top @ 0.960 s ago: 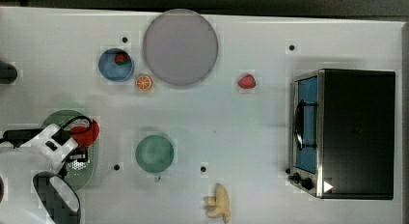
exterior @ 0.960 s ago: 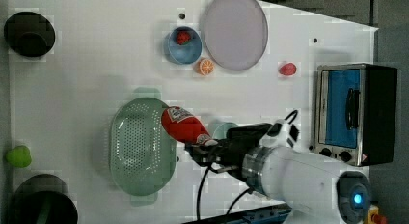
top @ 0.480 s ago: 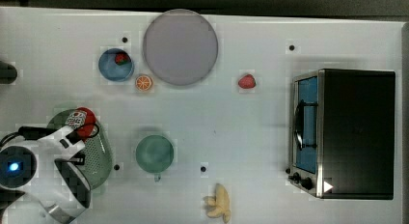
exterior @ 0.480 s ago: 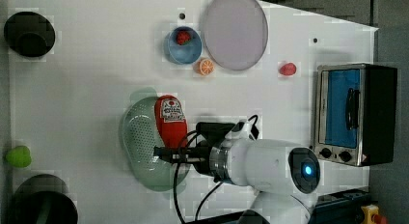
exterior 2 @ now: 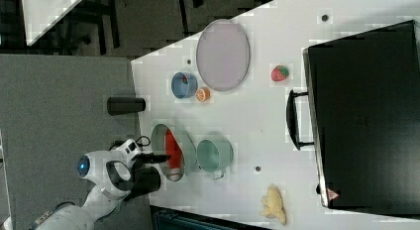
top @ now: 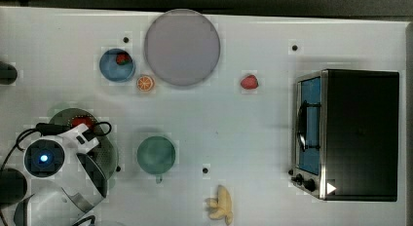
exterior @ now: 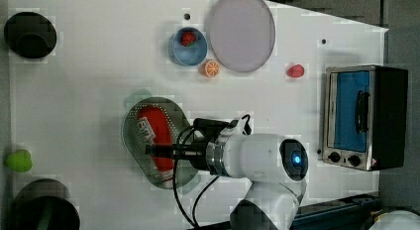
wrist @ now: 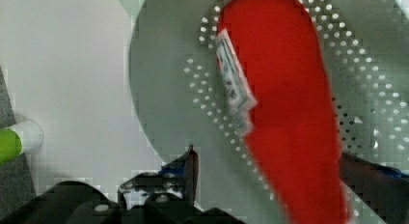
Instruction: Pick Ketchup from the table and place it in strainer.
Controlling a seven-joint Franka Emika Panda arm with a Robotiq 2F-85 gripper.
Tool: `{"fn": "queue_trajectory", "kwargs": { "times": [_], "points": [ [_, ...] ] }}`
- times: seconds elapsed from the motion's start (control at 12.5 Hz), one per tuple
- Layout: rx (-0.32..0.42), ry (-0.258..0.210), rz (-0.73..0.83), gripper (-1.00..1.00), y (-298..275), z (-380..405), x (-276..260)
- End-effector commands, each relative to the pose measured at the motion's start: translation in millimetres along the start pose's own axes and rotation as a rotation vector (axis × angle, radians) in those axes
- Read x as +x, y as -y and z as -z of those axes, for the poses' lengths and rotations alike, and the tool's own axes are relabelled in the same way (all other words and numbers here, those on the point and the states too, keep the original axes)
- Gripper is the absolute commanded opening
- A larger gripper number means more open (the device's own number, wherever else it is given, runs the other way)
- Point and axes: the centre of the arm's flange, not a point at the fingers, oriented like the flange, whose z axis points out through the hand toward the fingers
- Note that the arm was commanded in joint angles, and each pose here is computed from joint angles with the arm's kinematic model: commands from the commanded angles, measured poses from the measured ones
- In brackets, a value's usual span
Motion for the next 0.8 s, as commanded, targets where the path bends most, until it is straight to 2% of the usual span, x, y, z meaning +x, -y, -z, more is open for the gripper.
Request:
{"fn": "queue_trajectory", "kwargs": {
  "times": [0.08,0.24,0.48,0.64,0.8],
  "points": [
    [0.018,-0.084,-0.026,1.00,21,40,7],
    [-0.026,-0.131,-0.086,1.00,22,80,19],
    [-0.167,-0.164,-0.148,1.00,6,154,37],
    [-0.238,-0.164,-0.227,1.00,-16,205,51],
    [-0.235,-0.156,-0.336,1.00,-43,259,68]
  ]
}}
